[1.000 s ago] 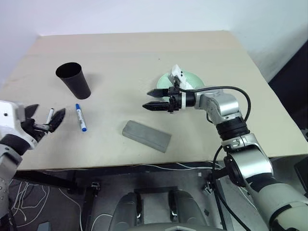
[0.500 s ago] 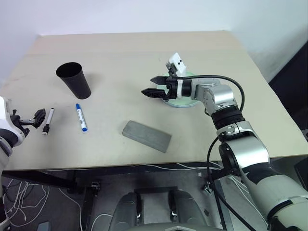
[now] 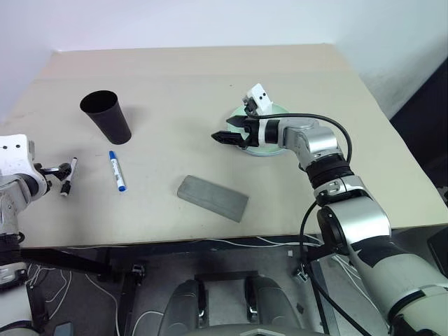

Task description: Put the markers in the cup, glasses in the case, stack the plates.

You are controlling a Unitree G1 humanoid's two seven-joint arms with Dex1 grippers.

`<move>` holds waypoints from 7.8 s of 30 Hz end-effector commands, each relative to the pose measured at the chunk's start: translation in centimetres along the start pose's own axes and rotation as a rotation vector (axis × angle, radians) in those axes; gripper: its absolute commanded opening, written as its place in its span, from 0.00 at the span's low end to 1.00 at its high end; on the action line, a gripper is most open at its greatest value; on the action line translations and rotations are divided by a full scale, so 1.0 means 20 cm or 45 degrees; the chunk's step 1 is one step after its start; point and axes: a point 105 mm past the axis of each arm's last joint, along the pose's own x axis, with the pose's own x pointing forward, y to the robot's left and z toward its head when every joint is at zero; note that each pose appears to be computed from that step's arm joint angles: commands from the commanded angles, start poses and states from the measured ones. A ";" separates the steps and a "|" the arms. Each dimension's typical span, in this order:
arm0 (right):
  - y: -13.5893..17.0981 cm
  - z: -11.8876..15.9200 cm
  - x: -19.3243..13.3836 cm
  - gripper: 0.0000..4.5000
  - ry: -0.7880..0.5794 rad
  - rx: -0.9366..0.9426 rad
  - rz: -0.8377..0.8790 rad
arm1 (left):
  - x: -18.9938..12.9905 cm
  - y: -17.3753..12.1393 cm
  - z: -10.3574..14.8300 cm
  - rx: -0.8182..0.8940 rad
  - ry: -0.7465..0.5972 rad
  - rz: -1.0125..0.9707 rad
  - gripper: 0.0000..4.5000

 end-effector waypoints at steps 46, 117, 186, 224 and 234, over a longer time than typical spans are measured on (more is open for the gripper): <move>-0.01 0.04 -0.01 1.00 -0.128 0.052 -0.103 | -0.02 -0.02 -0.09 -0.023 0.103 -0.041 0.05; 0.20 0.17 -0.20 1.00 -0.364 -0.294 0.046 | -0.16 -0.39 0.92 0.115 -1.342 -0.375 0.05; 0.18 0.14 -0.25 1.00 -0.334 -0.346 0.008 | -0.14 -0.36 0.91 0.142 -1.325 -0.250 0.99; 0.13 0.14 -0.23 1.00 -0.288 -0.388 0.041 | -0.04 -0.68 0.17 -0.109 -0.323 0.027 0.99; 0.10 0.12 -0.24 1.00 -0.253 -0.379 -0.016 | 0.04 -0.78 -0.06 -0.209 0.098 0.108 0.99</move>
